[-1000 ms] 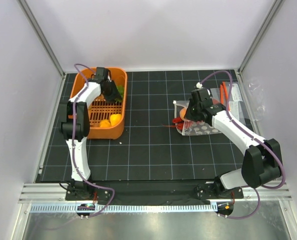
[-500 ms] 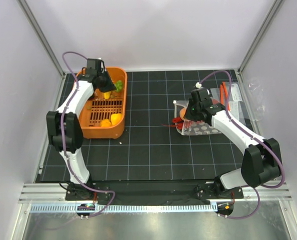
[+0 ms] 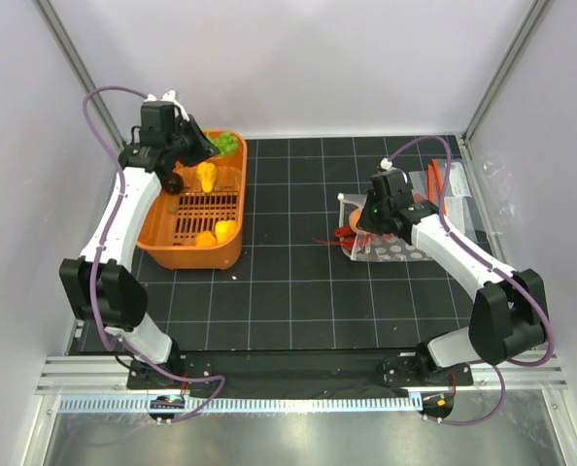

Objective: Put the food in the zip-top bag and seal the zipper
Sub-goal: Pick up the fake fruit from the bin.

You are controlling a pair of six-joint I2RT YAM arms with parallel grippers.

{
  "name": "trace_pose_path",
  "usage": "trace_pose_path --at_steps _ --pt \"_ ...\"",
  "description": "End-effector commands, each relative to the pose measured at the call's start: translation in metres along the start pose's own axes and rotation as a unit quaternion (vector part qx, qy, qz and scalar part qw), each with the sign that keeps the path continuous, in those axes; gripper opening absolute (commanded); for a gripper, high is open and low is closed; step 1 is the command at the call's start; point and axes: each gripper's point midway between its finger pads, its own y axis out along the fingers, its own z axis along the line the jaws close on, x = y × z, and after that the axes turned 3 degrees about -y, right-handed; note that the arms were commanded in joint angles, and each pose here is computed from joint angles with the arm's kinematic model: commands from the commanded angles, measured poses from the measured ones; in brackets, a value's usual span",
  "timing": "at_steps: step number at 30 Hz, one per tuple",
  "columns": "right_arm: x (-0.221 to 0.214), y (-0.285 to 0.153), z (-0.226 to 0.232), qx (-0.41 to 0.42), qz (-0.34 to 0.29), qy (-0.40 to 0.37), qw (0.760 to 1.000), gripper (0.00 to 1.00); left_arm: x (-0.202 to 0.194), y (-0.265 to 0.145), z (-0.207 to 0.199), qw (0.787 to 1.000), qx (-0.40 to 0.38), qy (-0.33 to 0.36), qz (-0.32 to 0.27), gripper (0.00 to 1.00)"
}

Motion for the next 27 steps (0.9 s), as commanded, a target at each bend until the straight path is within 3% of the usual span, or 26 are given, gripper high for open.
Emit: trace_pose_path --at_steps 1,14,27 --pt "0.026 -0.017 0.012 0.026 -0.046 0.003 0.999 0.01 0.008 -0.026 -0.030 0.998 -0.059 -0.011 -0.018 0.00" --pt "0.026 -0.019 0.014 0.031 -0.049 0.007 0.998 0.01 0.008 -0.071 -0.096 0.984 -0.178 0.001 -0.023 0.00" --pt "0.045 -0.032 0.019 0.028 -0.071 0.019 0.997 0.01 -0.038 -0.082 -0.182 0.952 -0.300 0.058 0.030 0.00"
